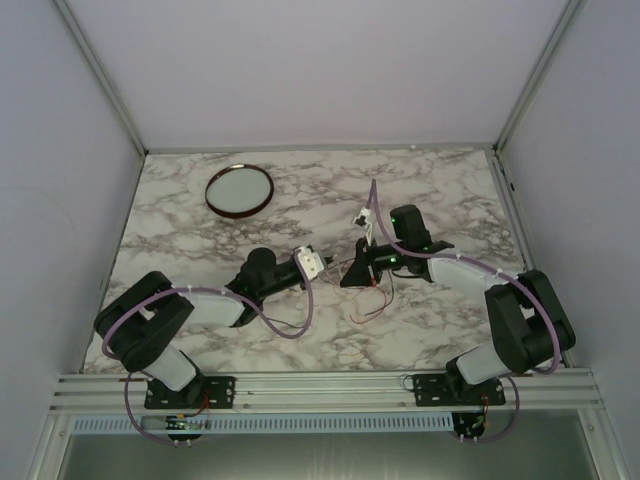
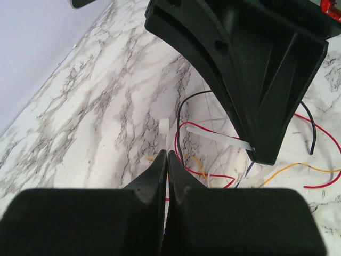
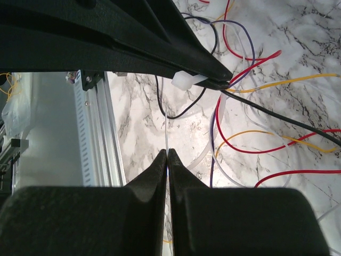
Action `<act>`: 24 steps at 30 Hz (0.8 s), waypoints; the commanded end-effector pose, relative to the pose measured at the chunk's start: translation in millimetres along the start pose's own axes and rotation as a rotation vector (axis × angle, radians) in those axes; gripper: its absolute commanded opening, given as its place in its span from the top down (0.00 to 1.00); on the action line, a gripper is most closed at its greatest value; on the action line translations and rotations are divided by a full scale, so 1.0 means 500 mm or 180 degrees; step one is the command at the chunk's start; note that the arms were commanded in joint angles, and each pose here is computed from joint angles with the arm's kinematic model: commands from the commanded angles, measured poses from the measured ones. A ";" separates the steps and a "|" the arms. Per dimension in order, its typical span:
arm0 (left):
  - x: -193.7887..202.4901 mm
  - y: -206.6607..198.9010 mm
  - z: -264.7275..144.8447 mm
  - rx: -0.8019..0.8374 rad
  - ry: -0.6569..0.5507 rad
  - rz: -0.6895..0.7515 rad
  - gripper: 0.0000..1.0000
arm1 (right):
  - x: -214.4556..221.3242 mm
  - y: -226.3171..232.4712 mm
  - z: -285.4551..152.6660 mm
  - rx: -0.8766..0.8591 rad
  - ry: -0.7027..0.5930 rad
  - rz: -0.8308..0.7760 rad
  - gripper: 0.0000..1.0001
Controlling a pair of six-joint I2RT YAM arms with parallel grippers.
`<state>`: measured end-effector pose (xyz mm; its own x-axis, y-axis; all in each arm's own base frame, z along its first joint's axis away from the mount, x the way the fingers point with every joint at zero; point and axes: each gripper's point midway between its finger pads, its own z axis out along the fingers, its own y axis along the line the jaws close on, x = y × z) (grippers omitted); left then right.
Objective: Zip-tie the wires
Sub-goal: Tie the cable at the center of the board.
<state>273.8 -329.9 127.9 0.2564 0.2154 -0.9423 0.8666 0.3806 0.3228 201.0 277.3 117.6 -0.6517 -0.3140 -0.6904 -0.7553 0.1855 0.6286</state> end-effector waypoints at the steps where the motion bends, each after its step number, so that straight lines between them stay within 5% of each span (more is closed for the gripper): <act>1: -0.028 0.002 -0.002 0.0003 -0.0105 0.0187 1.00 | -0.016 0.015 0.002 -0.0137 0.0019 -0.0140 1.00; 24: -0.025 -0.008 0.000 0.0042 -0.0112 0.0165 1.00 | -0.010 0.003 -0.001 -0.0086 0.0037 -0.0183 1.00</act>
<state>270.5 -331.8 124.7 0.2644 0.2297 -0.9367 0.8678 0.3669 0.3350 196.2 274.1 110.4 -0.6449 -0.3408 -0.6841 -0.7588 0.1789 0.6263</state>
